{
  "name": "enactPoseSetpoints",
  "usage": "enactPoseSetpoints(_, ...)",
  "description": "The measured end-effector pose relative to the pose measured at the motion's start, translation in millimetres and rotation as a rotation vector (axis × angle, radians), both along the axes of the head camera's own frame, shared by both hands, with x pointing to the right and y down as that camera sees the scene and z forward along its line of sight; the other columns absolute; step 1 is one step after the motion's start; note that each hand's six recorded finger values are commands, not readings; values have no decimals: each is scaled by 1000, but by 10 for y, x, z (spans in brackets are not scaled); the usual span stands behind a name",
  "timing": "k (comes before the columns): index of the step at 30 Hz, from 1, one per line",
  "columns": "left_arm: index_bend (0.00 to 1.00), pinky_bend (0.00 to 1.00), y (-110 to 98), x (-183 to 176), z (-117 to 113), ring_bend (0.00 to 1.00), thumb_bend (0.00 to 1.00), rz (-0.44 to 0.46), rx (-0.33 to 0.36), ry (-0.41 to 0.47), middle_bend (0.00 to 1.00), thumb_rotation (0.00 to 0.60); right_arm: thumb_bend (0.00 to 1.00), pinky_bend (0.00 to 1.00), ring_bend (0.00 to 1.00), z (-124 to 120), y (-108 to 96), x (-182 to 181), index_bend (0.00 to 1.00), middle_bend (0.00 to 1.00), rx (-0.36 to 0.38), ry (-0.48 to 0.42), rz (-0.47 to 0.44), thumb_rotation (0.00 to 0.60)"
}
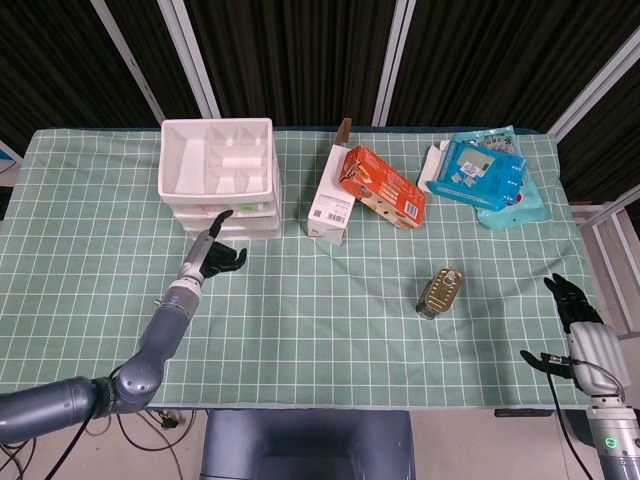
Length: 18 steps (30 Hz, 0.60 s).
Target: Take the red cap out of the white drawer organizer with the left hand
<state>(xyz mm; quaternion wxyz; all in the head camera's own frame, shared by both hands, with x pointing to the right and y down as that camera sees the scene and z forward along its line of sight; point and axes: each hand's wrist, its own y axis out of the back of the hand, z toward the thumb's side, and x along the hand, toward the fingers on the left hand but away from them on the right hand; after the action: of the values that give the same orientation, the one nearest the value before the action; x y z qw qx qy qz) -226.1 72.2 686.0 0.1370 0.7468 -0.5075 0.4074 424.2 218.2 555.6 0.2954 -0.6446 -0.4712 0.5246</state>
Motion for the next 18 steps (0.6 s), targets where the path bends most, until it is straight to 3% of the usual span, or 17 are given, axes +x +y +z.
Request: enactPoseSetpoints(18, 71, 1000, -29, 101, 56, 981, 458, -36, -6, 66, 995, 600, 65, 218, 0, 3, -1, -1, 0, 0, -1, 2, 2, 600)
